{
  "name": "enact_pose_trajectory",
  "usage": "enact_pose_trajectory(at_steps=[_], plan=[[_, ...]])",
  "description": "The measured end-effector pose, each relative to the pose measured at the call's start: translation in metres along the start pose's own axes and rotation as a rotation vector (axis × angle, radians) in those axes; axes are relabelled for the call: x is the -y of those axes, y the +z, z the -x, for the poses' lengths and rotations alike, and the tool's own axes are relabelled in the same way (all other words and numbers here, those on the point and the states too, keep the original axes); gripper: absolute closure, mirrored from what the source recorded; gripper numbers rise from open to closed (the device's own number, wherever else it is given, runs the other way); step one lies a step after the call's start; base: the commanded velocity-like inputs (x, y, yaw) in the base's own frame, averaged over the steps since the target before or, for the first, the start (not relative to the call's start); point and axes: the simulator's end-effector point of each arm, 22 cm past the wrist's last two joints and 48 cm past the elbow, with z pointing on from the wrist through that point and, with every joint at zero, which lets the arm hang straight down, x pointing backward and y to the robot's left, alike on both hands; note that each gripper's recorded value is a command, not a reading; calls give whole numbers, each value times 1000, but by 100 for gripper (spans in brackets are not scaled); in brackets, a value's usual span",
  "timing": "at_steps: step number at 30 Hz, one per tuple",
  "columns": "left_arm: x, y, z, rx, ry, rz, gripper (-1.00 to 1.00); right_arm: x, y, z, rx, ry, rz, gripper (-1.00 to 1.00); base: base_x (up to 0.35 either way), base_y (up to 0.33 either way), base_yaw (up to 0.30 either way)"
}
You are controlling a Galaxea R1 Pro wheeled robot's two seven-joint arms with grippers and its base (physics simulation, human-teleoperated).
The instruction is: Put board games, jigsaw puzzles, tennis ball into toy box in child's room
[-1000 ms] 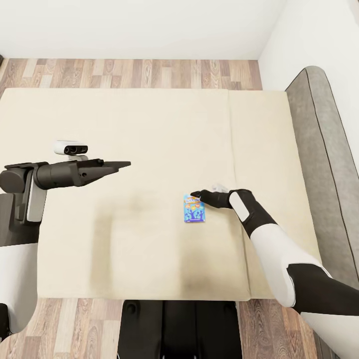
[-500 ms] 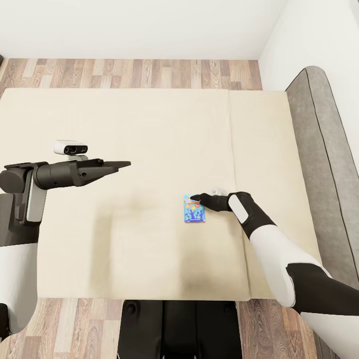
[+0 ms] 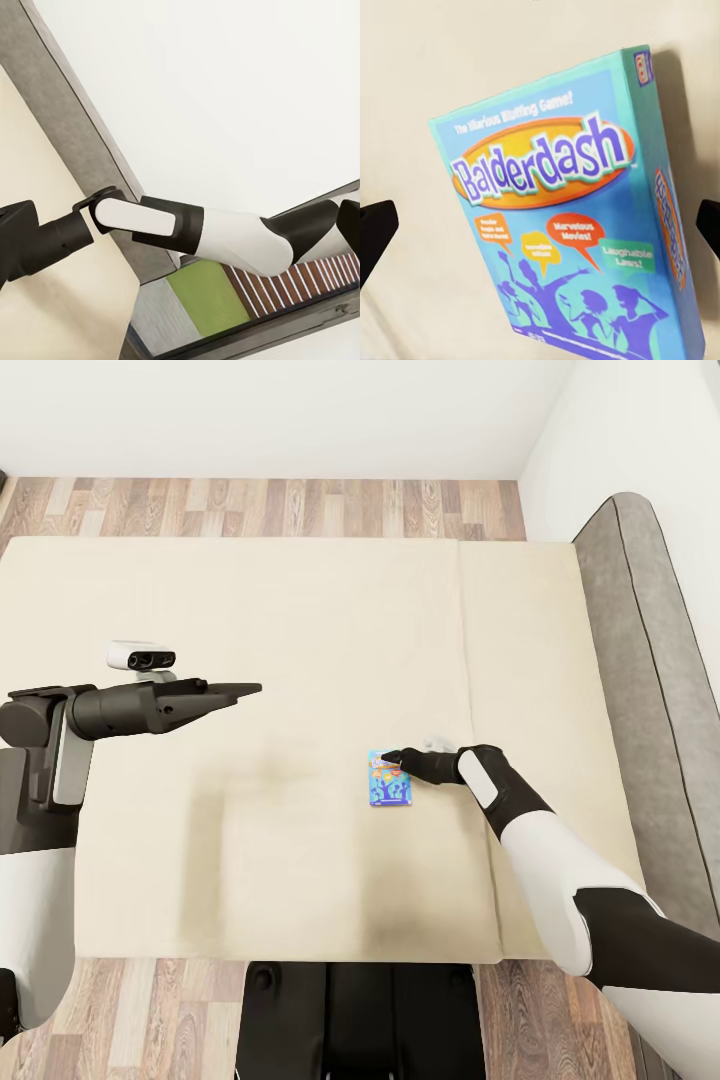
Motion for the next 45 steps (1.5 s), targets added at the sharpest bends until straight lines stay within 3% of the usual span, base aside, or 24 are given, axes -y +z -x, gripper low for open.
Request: enact_pose_trajectory(at_steps=[45], plan=[[-1, -1, 1, 3, -2, 4, -100, -3, 0, 1, 2, -1, 5, -100, 0, 0, 0]])
